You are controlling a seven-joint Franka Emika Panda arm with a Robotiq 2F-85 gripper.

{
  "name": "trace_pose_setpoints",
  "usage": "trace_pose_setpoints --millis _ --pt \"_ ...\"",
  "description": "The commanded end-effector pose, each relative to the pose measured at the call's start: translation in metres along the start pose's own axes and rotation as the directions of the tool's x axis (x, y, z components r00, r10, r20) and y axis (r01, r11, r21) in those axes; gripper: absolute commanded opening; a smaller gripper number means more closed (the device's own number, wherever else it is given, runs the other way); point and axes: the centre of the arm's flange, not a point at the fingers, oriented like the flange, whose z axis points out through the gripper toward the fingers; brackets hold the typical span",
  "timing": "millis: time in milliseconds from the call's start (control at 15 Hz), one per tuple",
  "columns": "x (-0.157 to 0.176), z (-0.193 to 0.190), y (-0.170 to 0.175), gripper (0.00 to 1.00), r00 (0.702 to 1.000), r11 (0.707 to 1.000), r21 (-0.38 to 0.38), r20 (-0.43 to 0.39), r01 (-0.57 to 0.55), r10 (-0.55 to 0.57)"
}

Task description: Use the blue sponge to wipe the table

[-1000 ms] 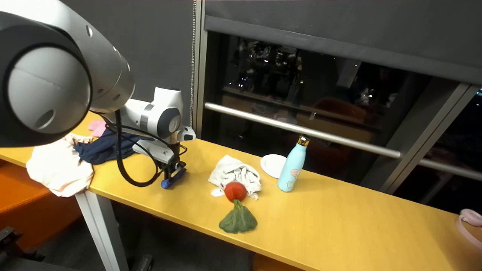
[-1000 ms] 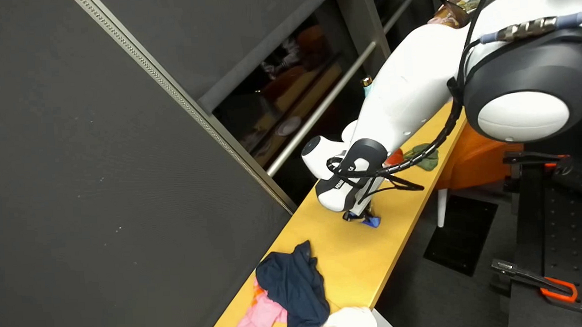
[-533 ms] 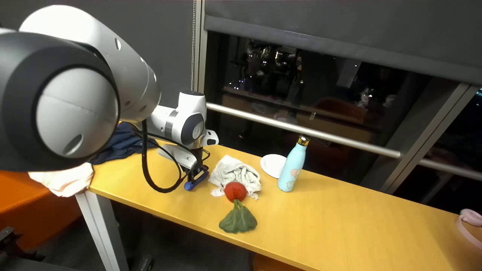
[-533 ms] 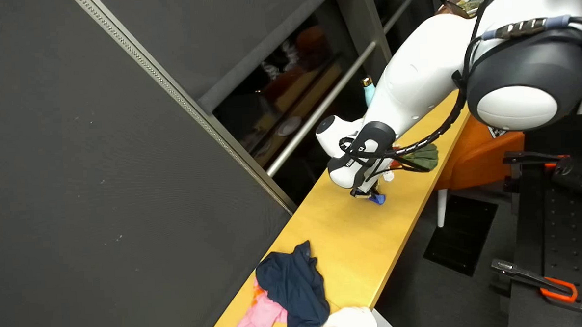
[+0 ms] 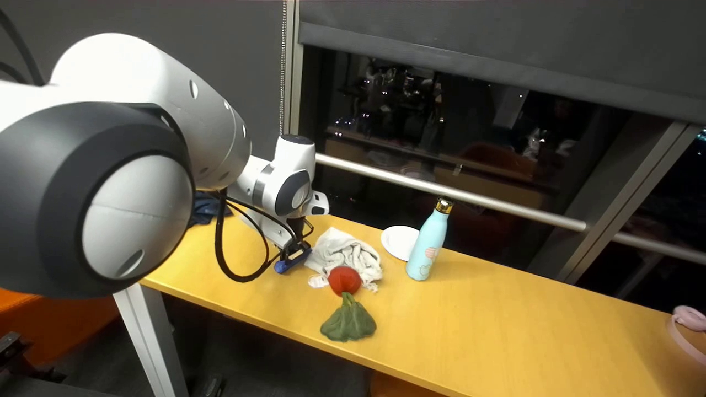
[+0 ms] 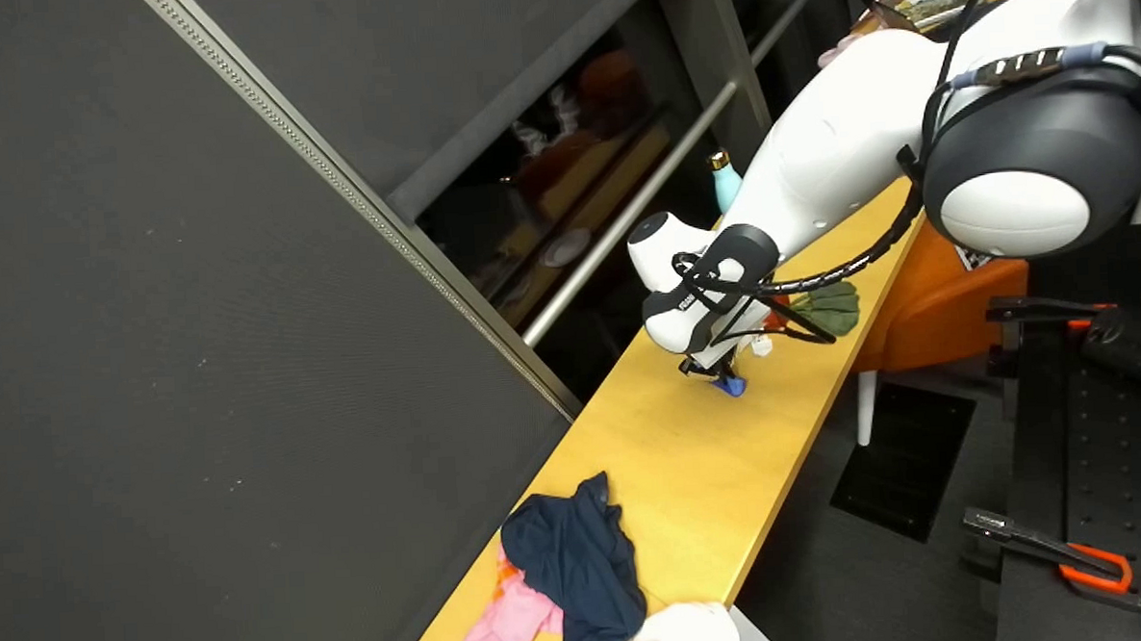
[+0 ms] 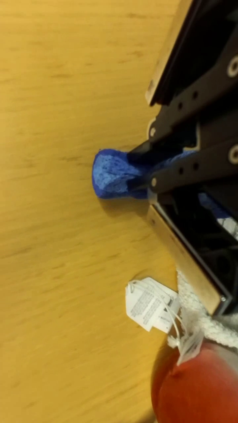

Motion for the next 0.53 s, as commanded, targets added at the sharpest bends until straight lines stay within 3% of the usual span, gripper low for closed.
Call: trace_pose_setpoints --millis 0,267,467 --pt "0.046 0.034 -0.054 0.04 0.997 0.993 0.115 0.067 0.031 -0.039" --pt "-0.003 0.035 -0.124 0.04 0.973 0.964 0.227 0.154 0.135 -0.172" --pt "-0.016 0.053 -0.135 0.04 0.96 0.965 0.207 0.192 0.163 -0.203"
